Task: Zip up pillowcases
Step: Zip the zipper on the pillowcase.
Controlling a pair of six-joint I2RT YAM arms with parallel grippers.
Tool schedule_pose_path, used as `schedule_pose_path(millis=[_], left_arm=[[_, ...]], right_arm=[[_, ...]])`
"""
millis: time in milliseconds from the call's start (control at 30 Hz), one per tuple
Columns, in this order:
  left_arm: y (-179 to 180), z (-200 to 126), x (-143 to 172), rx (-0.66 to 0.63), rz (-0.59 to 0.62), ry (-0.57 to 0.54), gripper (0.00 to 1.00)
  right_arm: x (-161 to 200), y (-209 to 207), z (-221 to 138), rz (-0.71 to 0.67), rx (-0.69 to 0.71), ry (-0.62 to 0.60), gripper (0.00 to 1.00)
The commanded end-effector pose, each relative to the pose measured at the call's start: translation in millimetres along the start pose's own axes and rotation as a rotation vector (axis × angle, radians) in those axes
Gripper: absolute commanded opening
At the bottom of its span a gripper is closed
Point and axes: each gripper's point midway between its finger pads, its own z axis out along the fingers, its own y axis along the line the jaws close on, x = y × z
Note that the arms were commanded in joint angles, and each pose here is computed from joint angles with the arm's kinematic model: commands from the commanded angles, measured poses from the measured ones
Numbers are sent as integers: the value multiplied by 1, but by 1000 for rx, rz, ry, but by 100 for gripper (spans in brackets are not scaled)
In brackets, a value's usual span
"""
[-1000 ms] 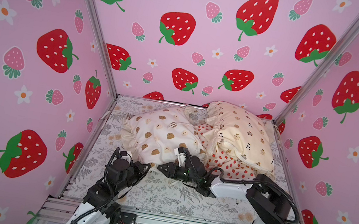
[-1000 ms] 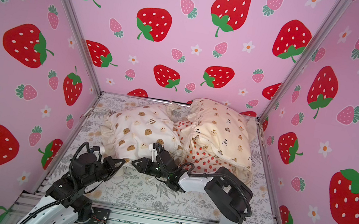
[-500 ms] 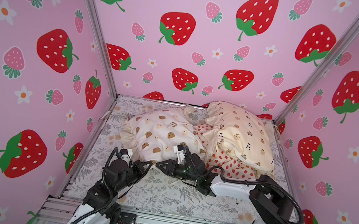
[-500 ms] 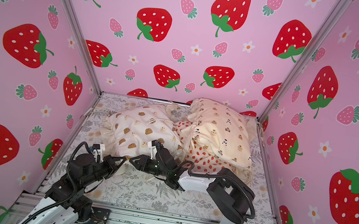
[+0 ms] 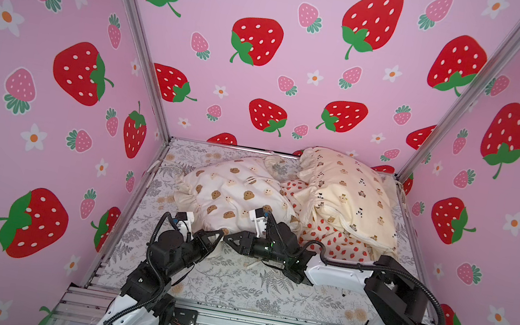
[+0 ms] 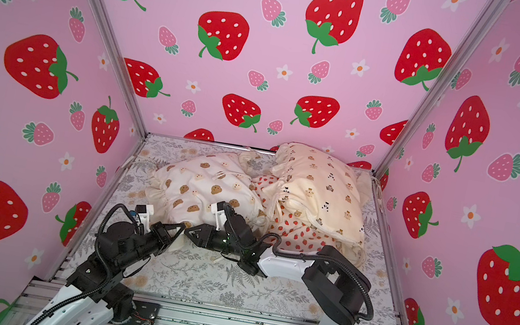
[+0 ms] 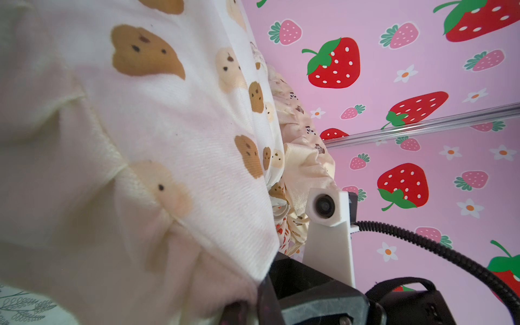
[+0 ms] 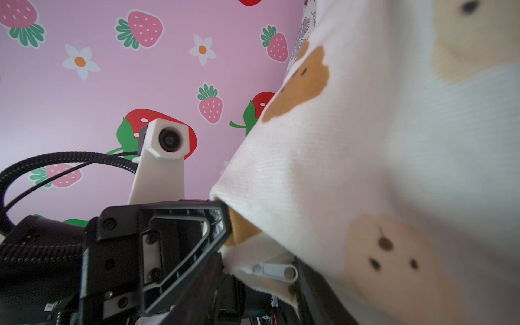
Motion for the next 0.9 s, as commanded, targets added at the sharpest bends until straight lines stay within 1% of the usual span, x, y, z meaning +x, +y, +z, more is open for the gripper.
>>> schedule_pose_path(millis=[0,233,300,500,700,867], left_arm=[[-19,-2,-2,72,27,2,0],[-19,-3,-2,68,25,3,0],[-19,-3,-2,67,25,1,0],[-21,-4,-3,69,33,1,0],[-24,-4,-3,79,37,4,0],[-24,-4,-2,77,38,7,0]], right_arm=[[-10,28,-3,-24,-85,-34,42],[-14,24,-13,-48,-67,-63,34],[-15,25,-15,-59,-63,-65,33],[-18,21,-19,-72,-52,-81,33],[-20,22,-16,-67,-58,-81,32],[-21,22,-17,-71,-55,-88,30]])
